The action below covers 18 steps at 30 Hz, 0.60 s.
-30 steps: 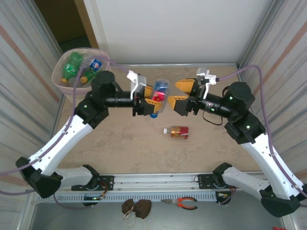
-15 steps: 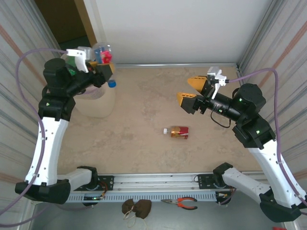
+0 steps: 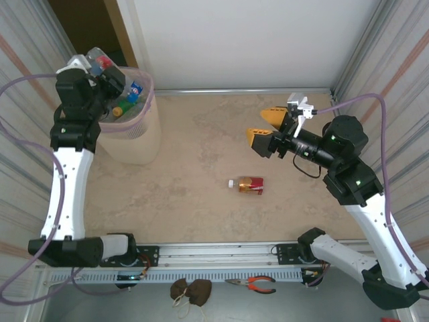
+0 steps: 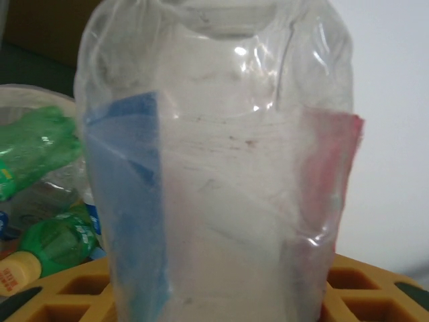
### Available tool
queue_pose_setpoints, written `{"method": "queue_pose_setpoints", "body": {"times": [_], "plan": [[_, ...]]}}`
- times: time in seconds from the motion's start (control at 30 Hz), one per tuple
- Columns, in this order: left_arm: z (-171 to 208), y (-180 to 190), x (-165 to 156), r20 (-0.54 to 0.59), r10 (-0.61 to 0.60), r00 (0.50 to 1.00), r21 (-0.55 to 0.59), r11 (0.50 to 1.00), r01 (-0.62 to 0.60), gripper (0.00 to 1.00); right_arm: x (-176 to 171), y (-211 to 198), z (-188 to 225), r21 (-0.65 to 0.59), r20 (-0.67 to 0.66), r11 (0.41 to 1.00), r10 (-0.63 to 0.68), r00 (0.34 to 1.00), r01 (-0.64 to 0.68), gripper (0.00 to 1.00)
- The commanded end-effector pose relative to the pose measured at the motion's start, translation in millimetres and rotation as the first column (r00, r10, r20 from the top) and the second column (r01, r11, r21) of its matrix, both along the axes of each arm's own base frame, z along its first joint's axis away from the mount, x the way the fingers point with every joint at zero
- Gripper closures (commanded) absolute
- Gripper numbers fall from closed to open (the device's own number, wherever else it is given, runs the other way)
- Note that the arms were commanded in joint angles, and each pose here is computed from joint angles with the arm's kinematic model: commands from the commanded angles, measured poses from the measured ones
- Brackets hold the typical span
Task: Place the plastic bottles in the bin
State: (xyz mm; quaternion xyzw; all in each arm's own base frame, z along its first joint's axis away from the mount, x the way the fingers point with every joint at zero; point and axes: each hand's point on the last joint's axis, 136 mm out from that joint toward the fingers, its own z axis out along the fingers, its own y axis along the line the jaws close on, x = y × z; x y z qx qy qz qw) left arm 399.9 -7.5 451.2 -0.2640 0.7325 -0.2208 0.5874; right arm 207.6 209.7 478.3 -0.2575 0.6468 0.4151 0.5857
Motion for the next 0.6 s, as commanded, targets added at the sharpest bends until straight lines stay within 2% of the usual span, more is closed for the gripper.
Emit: {"method": "queue_pose_setpoints", "body": {"times": [0.0, 0.07, 0.23, 0.43, 0.57], "plan": [[-10.2, 32.0, 9.1, -0.077, 0.206, 0.975, -0.197, 0.956, -0.218, 0.51, 3.2, -2.5, 0.4, 0.007, -0.003, 1.000, -0.019, 1.000, 0.019, 0.19], [-26.5, 36.5, 18.2, -0.141, 0.230, 0.963, -0.302, 0.916, -0.263, 0.51, 4.2, -2.1, -1.7, 0.006, -0.008, 1.000, -0.020, 1.000, 0.020, 0.19], [-72.6, 42.2, 36.2, -0.302, 0.263, 0.916, -0.547, 0.740, -0.392, 0.55, 5.2, -0.4, -6.6, 0.017, -0.025, 1.000, -0.013, 1.000, 0.013, 0.19], [-109.0, 32.3, 61.2, -0.394, 0.232, 0.889, -0.691, 0.563, -0.453, 0.56, 5.9, 0.0, -12.7, 0.017, -0.036, 1.000, -0.013, 0.999, 0.013, 0.19], [-124.2, 22.2, 72.5, -0.438, 0.224, 0.871, -0.720, 0.493, -0.488, 0.55, 6.2, 1.6, -15.6, 0.021, -0.043, 1.000, -0.004, 0.999, 0.005, 0.20]]}}
